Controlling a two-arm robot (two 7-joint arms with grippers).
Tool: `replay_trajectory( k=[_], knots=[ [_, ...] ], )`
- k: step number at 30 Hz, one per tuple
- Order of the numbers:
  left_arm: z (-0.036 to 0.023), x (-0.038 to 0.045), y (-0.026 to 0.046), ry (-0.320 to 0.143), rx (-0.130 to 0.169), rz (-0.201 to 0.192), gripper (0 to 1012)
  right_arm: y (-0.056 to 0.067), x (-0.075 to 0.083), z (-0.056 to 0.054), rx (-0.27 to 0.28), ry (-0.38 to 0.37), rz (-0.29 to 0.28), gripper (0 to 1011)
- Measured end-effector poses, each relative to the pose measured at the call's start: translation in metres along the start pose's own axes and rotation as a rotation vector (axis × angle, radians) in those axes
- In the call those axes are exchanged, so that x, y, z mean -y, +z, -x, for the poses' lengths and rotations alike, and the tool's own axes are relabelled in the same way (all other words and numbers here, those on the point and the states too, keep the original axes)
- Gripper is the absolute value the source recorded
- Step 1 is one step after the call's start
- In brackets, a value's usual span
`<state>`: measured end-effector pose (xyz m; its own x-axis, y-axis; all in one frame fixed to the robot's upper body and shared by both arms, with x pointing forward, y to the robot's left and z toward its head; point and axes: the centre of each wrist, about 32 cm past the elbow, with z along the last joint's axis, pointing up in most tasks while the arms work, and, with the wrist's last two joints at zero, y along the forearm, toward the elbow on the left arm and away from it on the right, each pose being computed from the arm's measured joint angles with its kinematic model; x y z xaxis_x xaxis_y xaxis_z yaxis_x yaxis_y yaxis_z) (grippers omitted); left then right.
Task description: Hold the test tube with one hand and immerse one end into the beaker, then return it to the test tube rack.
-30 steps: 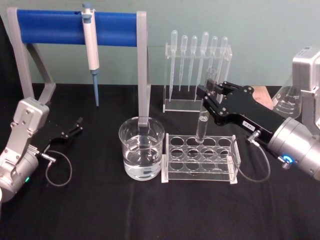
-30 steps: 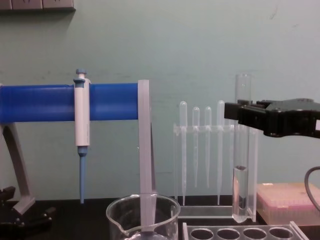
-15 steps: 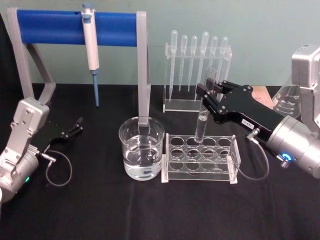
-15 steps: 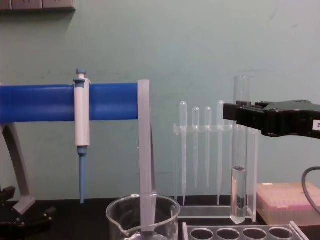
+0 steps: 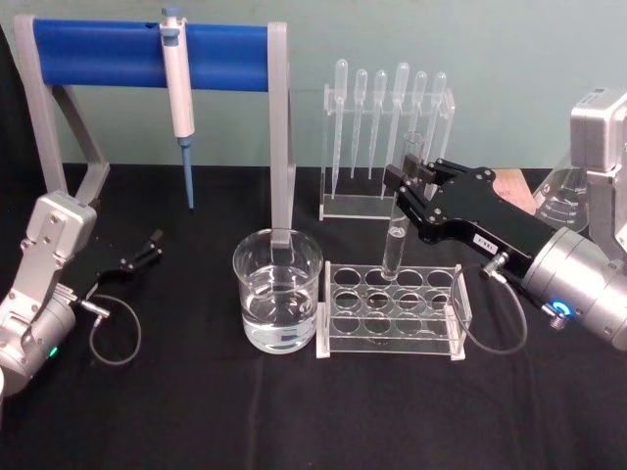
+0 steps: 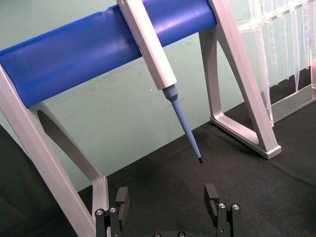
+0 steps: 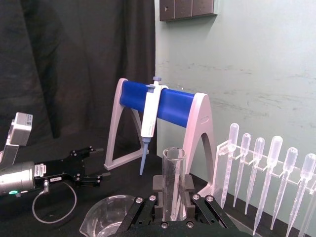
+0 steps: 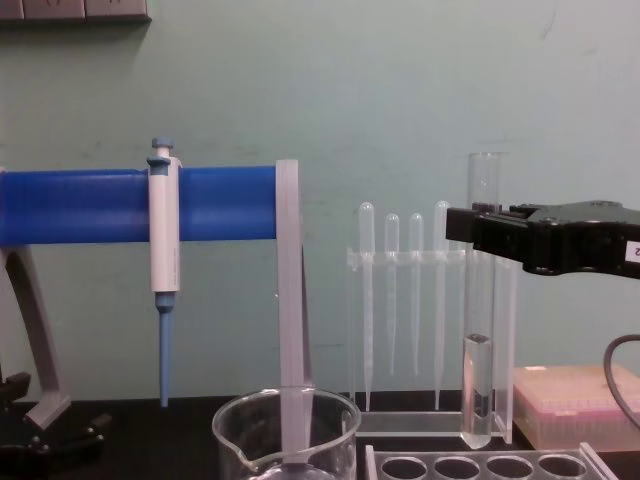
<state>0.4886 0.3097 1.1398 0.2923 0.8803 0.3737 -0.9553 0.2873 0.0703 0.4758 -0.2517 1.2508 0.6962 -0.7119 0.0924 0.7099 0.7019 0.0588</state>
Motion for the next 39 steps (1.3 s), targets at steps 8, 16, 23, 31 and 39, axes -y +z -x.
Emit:
replay_trajectory(
  k=[8, 16, 23, 31, 39],
  knots=[
    [0.0, 0.0, 0.0, 0.0, 0.0, 0.0, 1000, 0.0, 0.0, 0.0001, 0.001, 0.0, 0.0, 234],
    [0.0, 0.0, 0.0, 0.0, 0.0, 0.0, 1000, 0.0, 0.0, 0.0001, 0.002, 0.0, 0.0, 234],
    [0.0, 0.0, 0.0, 0.0, 0.0, 0.0, 1000, 0.0, 0.0, 0.0001, 0.002, 0.0, 0.0, 234],
    [0.0, 0.0, 0.0, 0.0, 0.0, 0.0, 1000, 0.0, 0.0, 0.0001, 0.002, 0.0, 0.0, 234],
    [0.0, 0.0, 0.0, 0.0, 0.0, 0.0, 1000, 0.0, 0.0, 0.0001, 0.002, 0.0, 0.0, 234]
  ],
)
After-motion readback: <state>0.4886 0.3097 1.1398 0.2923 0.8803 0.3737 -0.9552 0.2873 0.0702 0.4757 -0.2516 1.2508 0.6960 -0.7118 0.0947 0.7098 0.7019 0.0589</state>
